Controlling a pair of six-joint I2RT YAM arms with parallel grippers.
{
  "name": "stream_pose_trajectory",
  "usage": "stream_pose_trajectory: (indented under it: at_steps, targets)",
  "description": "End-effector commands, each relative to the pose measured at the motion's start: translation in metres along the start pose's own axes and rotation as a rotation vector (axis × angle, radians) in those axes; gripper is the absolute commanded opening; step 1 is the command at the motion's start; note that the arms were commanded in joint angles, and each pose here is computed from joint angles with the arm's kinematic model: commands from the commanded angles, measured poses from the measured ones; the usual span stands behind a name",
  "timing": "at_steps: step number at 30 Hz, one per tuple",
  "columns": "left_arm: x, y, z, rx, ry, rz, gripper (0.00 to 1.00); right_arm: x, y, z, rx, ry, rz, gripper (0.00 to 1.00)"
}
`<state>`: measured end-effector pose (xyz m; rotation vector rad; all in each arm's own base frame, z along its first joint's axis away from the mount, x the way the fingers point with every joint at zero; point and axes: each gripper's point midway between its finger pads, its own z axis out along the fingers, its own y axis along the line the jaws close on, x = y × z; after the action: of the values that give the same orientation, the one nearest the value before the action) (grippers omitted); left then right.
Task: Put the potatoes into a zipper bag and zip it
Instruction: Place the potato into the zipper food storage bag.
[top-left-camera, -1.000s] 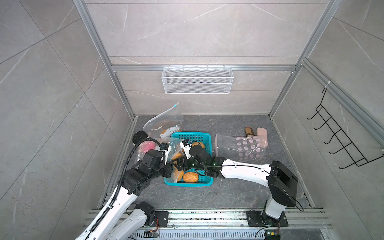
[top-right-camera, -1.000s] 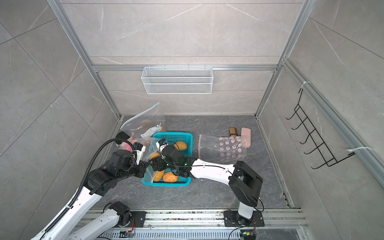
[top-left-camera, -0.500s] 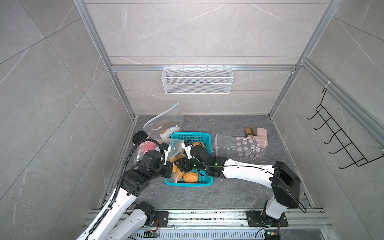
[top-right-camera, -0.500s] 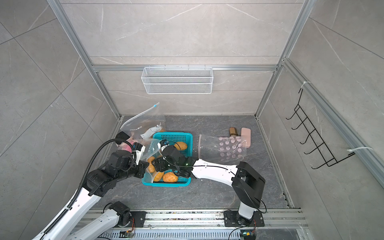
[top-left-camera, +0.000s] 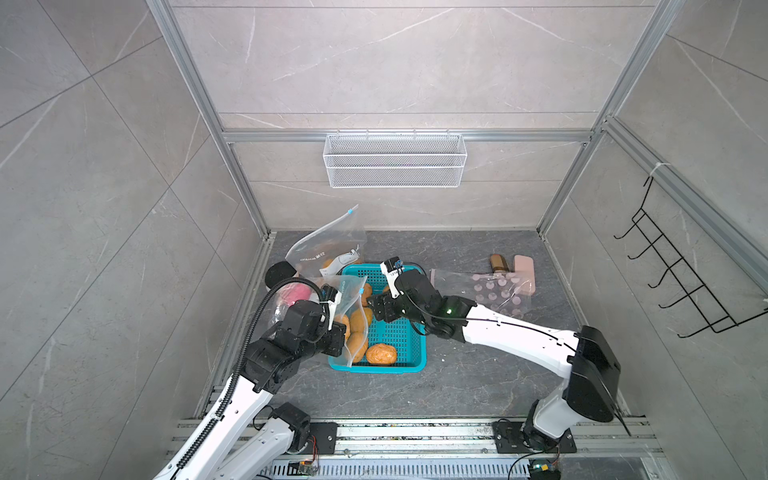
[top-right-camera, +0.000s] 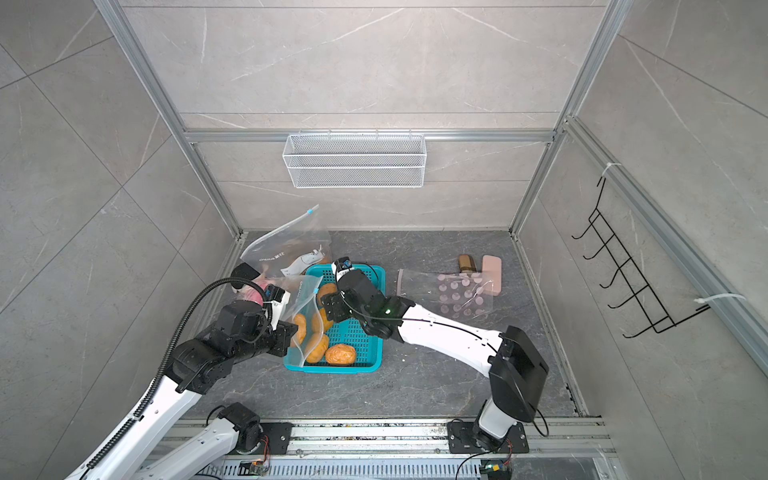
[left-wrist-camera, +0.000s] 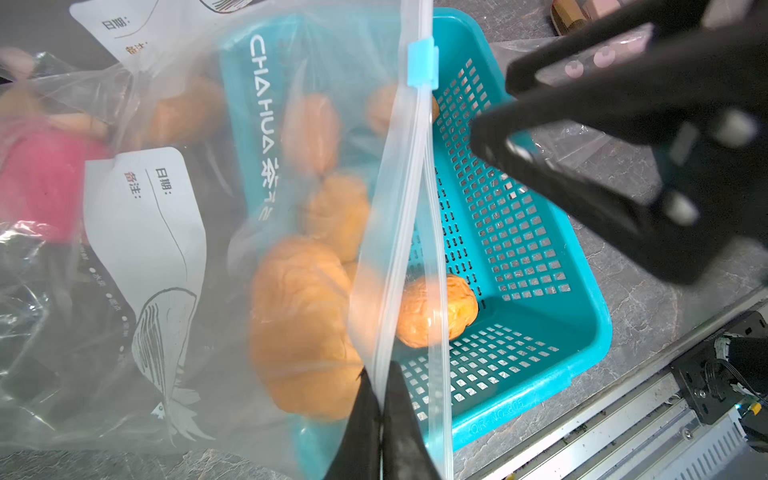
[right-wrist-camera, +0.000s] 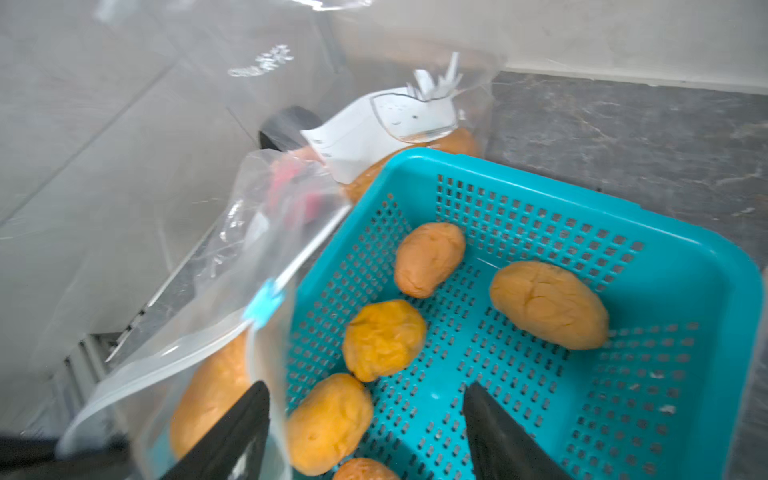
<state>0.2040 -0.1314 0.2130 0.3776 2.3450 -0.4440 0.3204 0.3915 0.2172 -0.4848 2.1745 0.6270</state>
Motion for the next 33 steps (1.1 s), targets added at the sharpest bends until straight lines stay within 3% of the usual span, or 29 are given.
stream_pose_trajectory:
  at_steps: [1,7,19,25,30,33]
  targets:
    - [-0.007,0.001,-0.002,-0.009,-0.033,0.022,0.00,0.019,-0.039,0.022,0.117,0.171,-0.039,0.74]
    - [-0.006,0.001,-0.001,-0.009,-0.024,0.022,0.00,0.033,-0.074,0.057,0.211,0.374,-0.156,0.73]
    - [-0.012,-0.002,-0.009,0.005,-0.058,0.023,0.00,0.042,-0.089,0.106,0.228,0.516,-0.270,0.72]
    - [-0.041,0.018,-0.070,-0.153,-0.126,-0.013,0.00,0.034,-0.079,0.097,0.183,0.467,-0.242,0.72]
    - [-0.044,0.036,-0.127,-0.267,-0.194,-0.049,0.00,0.024,-0.072,0.086,0.154,0.438,-0.242,0.72]
    - [-0.039,0.041,-0.142,-0.287,-0.223,-0.049,0.00,0.019,-0.069,0.080,0.146,0.418,-0.243,0.72]
